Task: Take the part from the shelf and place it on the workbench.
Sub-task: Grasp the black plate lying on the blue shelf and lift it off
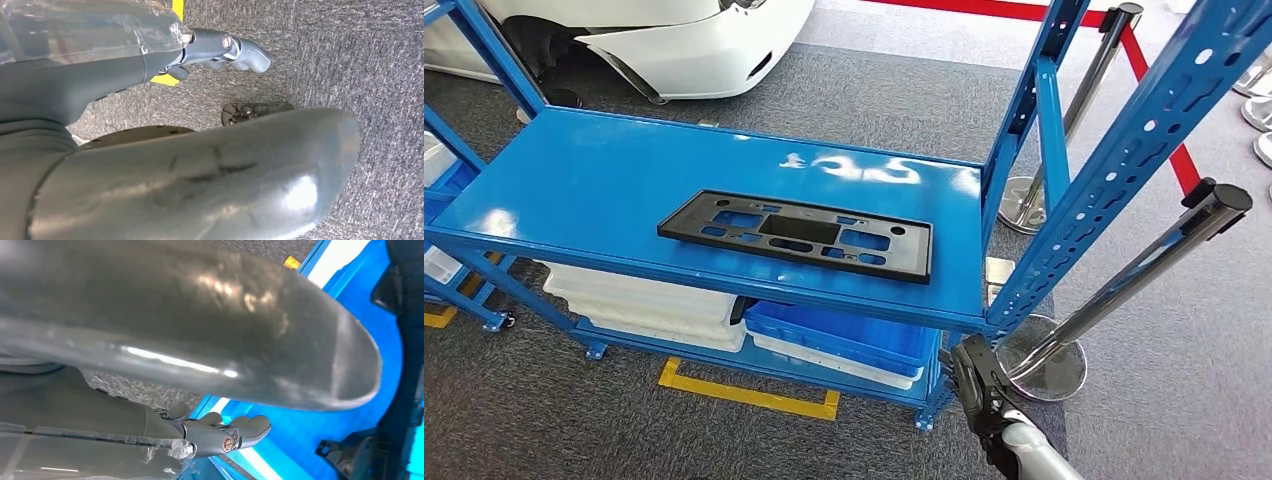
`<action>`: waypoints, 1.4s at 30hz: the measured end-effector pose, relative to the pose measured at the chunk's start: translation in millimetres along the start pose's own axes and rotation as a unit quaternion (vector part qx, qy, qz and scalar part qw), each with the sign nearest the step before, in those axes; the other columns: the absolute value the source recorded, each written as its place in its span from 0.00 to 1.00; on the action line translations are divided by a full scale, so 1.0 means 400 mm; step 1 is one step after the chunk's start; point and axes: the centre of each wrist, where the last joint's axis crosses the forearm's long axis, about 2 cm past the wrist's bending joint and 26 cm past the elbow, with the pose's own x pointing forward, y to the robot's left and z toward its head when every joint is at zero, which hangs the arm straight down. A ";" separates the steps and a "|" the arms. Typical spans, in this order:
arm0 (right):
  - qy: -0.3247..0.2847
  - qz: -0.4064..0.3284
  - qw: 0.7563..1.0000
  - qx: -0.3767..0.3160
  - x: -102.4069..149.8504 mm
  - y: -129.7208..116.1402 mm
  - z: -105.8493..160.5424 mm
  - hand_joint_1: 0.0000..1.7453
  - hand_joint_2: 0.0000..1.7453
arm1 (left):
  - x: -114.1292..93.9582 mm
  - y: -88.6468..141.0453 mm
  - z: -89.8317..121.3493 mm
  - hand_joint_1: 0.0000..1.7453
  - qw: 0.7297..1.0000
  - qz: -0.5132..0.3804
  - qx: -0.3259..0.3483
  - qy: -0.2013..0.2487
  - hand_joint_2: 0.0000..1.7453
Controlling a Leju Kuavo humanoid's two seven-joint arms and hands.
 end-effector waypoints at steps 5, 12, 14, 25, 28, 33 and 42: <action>0.026 -0.018 0.999 -0.008 -0.004 -0.001 0.001 0.00 0.00 | 0.000 0.000 0.000 0.00 1.000 0.000 -0.005 0.001 0.00; 0.073 -0.043 0.996 0.006 -0.049 0.010 0.022 0.00 0.00 | -0.001 0.002 -0.001 0.00 1.000 -0.001 -0.007 0.002 0.00; 0.080 -0.047 0.996 0.009 -0.059 0.013 0.027 0.00 0.00 | -0.001 0.002 -0.001 0.00 1.000 -0.001 -0.007 0.002 0.00; 0.141 -0.094 0.983 0.065 -0.111 0.030 0.055 0.00 0.00 | -0.001 0.002 -0.001 0.00 1.000 -0.003 -0.008 0.004 0.00; 0.151 -0.099 0.981 0.074 -0.122 0.038 0.060 0.00 0.00 | -0.001 0.002 -0.001 0.00 1.000 -0.003 -0.008 0.005 0.00; 0.146 -0.092 0.983 0.067 -0.121 0.043 0.058 0.00 0.00 | -0.001 0.002 -0.001 0.00 1.000 -0.005 -0.008 0.004 0.00; 0.093 -0.073 0.991 0.061 -0.046 0.044 0.011 0.00 0.00 | -0.001 0.003 -0.001 0.00 1.000 -0.010 -0.015 -0.001 0.00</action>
